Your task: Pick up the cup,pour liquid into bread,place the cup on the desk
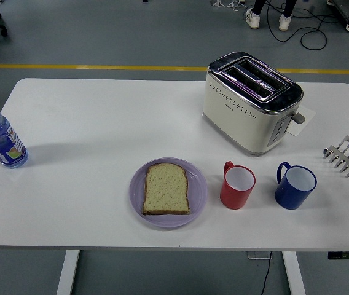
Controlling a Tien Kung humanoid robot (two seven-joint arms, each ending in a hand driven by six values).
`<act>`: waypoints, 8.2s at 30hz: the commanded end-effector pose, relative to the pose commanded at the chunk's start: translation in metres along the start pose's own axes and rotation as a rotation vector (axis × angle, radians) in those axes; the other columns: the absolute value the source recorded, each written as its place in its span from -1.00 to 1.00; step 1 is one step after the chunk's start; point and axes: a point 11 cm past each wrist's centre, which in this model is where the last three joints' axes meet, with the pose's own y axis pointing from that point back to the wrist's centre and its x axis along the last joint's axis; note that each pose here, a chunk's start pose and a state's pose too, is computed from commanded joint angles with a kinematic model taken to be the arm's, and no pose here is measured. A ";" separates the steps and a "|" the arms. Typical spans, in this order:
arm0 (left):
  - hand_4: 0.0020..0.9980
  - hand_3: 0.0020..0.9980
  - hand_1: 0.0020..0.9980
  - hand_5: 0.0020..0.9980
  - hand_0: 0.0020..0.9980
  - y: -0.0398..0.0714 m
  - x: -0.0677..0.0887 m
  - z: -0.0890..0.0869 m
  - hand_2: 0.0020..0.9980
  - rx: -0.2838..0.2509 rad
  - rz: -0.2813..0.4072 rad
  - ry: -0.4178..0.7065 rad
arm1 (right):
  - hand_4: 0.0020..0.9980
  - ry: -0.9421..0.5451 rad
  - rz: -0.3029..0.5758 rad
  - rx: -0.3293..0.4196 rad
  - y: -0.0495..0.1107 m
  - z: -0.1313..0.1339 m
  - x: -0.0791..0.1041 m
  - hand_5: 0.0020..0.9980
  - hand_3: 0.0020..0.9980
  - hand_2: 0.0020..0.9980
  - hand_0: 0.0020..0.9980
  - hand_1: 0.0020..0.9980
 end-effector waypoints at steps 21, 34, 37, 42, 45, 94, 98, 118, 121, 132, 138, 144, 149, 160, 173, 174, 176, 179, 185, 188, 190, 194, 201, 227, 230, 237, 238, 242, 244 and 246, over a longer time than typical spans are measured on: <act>-0.52 0.00 0.27 0.73 0.26 0.000 -0.001 -0.004 0.30 0.006 -0.002 -0.009 | 0.98 0.200 -0.063 0.120 0.045 0.031 -0.018 -0.78 1.00 0.99 1.00 0.84; -0.52 0.00 0.27 0.72 0.26 0.000 -0.002 -0.006 0.30 0.010 -0.004 -0.018 | 0.98 0.209 -0.074 0.093 0.053 0.063 -0.029 -0.77 1.00 0.98 1.00 0.82; -0.52 0.00 0.27 0.72 0.26 0.000 -0.002 -0.006 0.30 0.010 -0.004 -0.016 | 0.98 0.209 -0.073 0.083 0.051 0.069 -0.033 -0.77 1.00 0.98 1.00 0.82; -0.52 0.00 0.27 0.72 0.26 0.000 -0.003 -0.005 0.30 0.007 -0.005 -0.012 | 0.98 0.205 -0.069 0.068 0.046 0.076 -0.036 -0.78 1.00 0.98 1.00 0.82; -0.52 0.00 0.27 0.72 0.26 0.000 -0.002 -0.004 0.30 0.005 -0.005 -0.008 | 0.98 0.200 -0.072 0.064 0.043 0.079 -0.039 -0.78 1.00 0.98 1.00 0.82; -0.52 0.01 0.28 0.74 0.27 0.000 -0.003 -0.001 0.30 0.002 -0.007 -0.002 | 0.97 0.221 -0.101 -0.014 0.015 0.105 -0.070 -0.75 1.00 0.96 1.00 0.78; -0.52 0.01 0.28 0.74 0.27 0.000 -0.003 -0.001 0.30 0.002 -0.008 -0.003 | 0.97 0.213 -0.095 -0.020 0.014 0.106 -0.070 -0.75 1.00 0.96 1.00 0.78; -0.53 0.01 0.28 0.73 0.26 0.000 -0.006 -0.008 0.30 0.015 -0.013 -0.009 | 0.98 0.207 -0.076 -0.029 0.010 0.110 -0.073 -0.73 1.00 0.91 0.98 0.76; -0.53 0.01 0.28 0.73 0.26 0.000 -0.006 -0.008 0.30 0.015 -0.012 -0.011 | 0.98 0.206 -0.072 -0.025 0.010 0.109 -0.073 -0.73 1.00 0.91 0.98 0.76; -0.53 0.00 0.28 0.72 0.26 0.000 -0.006 -0.008 0.30 0.015 -0.012 -0.009 | 0.96 0.210 -0.053 -0.019 0.009 0.109 -0.073 -0.72 0.80 0.69 0.67 0.49; -0.53 0.00 0.28 0.71 0.26 0.000 -0.006 -0.007 0.30 0.012 -0.012 -0.008 | 0.93 0.209 -0.047 -0.020 0.008 0.109 -0.073 -0.73 0.68 0.60 0.51 0.39; -0.53 0.00 0.28 0.71 0.27 0.000 -0.006 -0.005 0.30 0.009 -0.011 -0.007 | 0.91 0.209 -0.038 -0.019 0.008 0.109 -0.073 -0.74 0.61 0.53 0.37 0.31; -0.52 0.00 0.27 0.72 0.26 0.000 -0.006 -0.005 0.30 0.009 -0.011 -0.006 | 0.88 0.207 -0.024 -0.006 0.008 0.107 -0.072 -0.77 0.55 0.46 0.26 0.25; -0.51 0.00 0.27 0.71 0.26 0.000 -0.005 -0.004 0.30 0.008 -0.011 -0.007 | 0.81 0.203 -0.010 0.000 0.008 0.107 -0.070 -0.82 0.41 0.33 0.08 0.12; -0.51 0.00 0.27 0.71 0.26 0.000 -0.005 -0.004 0.30 0.007 -0.010 -0.005 | 0.74 0.197 0.013 0.033 0.008 0.102 -0.069 -0.91 0.36 0.23 -0.08 0.03; -0.51 0.00 0.27 0.71 0.26 0.000 -0.005 -0.004 0.30 0.007 -0.010 -0.006 | 0.74 0.195 0.014 0.037 0.007 0.102 -0.068 -0.91 0.36 0.23 -0.08 0.03; -0.51 0.00 0.27 0.71 0.26 0.000 -0.005 -0.004 0.30 0.008 -0.010 -0.006 | 0.74 0.194 0.015 0.046 0.007 0.099 -0.068 -0.91 0.36 0.23 -0.08 0.03; -0.51 0.00 0.27 0.71 0.26 0.000 -0.005 -0.004 0.30 0.007 -0.010 -0.006 | 0.71 0.193 0.017 0.059 0.006 0.095 -0.067 -0.94 0.31 0.19 -0.15 -0.04; -0.51 0.00 0.27 0.72 0.26 0.000 -0.004 -0.005 0.30 0.008 -0.009 -0.006 | 0.67 0.201 0.013 0.086 0.002 0.082 -0.064 -0.99 0.21 0.13 -0.23 -0.12; -0.51 0.00 0.27 0.72 0.26 0.000 -0.004 -0.005 0.30 0.009 -0.009 -0.008 | 0.67 0.208 0.007 0.099 0.001 0.074 -0.064 -0.99 0.21 0.13 -0.23 -0.12; -0.51 0.00 0.27 0.72 0.26 0.000 -0.004 -0.006 0.30 0.011 -0.009 -0.008 | 0.63 0.215 0.005 0.108 0.000 0.068 -0.062 -1.00 0.15 0.13 -0.29 -0.16; -0.51 0.00 0.27 0.72 0.26 0.000 -0.004 -0.008 0.30 0.013 -0.009 -0.011 | 0.63 0.227 0.002 0.113 -0.001 0.054 -0.060 -1.00 0.15 0.13 -0.29 -0.16; -0.51 0.00 0.28 0.72 0.26 0.000 -0.004 -0.010 0.30 0.017 -0.008 -0.015 | 0.61 0.265 -0.003 0.099 -0.003 0.023 -0.058 -1.00 0.11 0.13 -0.31 -0.16; -0.53 0.01 0.28 0.73 0.26 0.000 -0.003 -0.007 0.30 0.013 -0.008 -0.010 | 0.57 0.371 -0.183 0.176 0.007 -0.066 -0.115 -1.00 0.10 0.13 -0.31 -0.17; -0.53 0.01 0.28 0.73 0.26 0.000 -0.003 -0.006 0.30 0.011 -0.008 -0.007 | 0.57 0.390 -0.207 0.186 0.005 -0.070 -0.124 -1.00 0.10 0.13 -0.31 -0.17; -0.53 0.01 0.28 0.72 0.27 0.000 -0.002 -0.005 0.30 0.010 -0.008 0.001 | 0.57 0.454 -0.269 0.193 0.003 -0.072 -0.144 -1.00 0.10 0.13 -0.32 -0.16; -0.53 0.01 0.28 0.72 0.27 0.000 -0.002 -0.005 0.30 0.010 -0.008 0.002 | 0.57 0.463 -0.284 0.195 0.003 -0.073 -0.149 -1.00 0.10 0.13 -0.32 -0.17; -0.53 0.01 0.28 0.72 0.27 0.000 -0.002 -0.005 0.30 0.010 -0.007 0.001 | 0.57 0.496 -0.319 0.204 0.003 -0.074 -0.163 -1.00 0.10 0.13 -0.32 -0.17; -0.53 0.01 0.28 0.72 0.27 0.000 -0.002 -0.005 0.30 0.011 -0.008 0.001 | 0.56 0.520 -0.333 0.213 0.001 -0.074 -0.172 -1.00 0.11 0.12 -0.32 -0.18; -0.53 0.01 0.28 0.72 0.27 0.000 -0.003 -0.005 0.30 0.011 -0.008 0.000 | 0.56 0.530 -0.341 0.220 0.001 -0.075 -0.178 -1.00 0.11 0.12 -0.32 -0.18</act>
